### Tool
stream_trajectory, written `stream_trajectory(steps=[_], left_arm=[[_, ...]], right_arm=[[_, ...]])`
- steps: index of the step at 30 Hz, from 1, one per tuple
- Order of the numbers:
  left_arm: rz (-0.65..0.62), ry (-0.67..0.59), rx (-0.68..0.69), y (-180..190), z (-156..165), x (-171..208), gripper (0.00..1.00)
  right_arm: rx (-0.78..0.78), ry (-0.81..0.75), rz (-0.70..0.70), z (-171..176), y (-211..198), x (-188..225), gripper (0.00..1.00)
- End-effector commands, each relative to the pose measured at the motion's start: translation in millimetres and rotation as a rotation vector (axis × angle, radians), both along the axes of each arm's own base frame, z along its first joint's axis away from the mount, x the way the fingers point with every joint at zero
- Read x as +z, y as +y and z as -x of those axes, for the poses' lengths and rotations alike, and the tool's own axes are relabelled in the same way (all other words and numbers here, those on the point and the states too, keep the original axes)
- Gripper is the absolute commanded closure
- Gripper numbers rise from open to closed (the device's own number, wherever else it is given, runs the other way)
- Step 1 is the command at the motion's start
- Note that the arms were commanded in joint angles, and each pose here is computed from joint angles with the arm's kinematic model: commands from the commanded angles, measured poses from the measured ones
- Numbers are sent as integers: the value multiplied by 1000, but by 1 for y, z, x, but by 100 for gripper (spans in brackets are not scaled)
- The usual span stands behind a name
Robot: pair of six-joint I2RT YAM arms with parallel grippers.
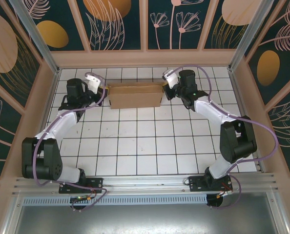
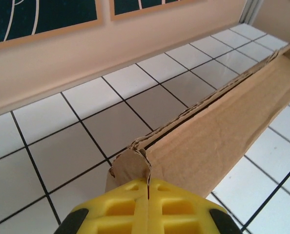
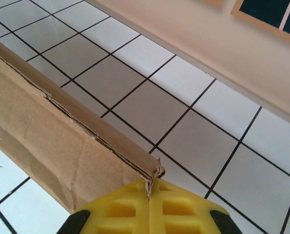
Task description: Fold the paper box
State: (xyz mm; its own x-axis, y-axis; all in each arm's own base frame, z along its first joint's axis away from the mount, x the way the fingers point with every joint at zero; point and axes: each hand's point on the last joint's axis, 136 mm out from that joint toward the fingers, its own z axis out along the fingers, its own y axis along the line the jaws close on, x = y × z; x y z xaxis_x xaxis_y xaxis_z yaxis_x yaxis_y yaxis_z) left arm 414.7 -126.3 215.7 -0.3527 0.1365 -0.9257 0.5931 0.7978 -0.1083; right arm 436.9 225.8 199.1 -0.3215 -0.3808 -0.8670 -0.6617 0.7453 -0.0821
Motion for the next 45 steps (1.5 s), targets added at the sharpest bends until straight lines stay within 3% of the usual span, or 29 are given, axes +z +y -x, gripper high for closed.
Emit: stream_trajectory(steps=[1,9,14,26,45], left_arm=[[159,62,39,-11,13,22,100],[269,238,260,8,13,17,100],[318,321,263,2,21,12,100],[350,355,312,5,36,0,100],[328,395,353,11,42,-21,100]], right_arm=[[-37,82,-158,12,18,31,100],[-145,264,-215,21,19,32,100],[-207,353,-225,22,14,32,100],[-283,569,-289,27,15,13,100],[-359,471,-185,42,10,-21,100]])
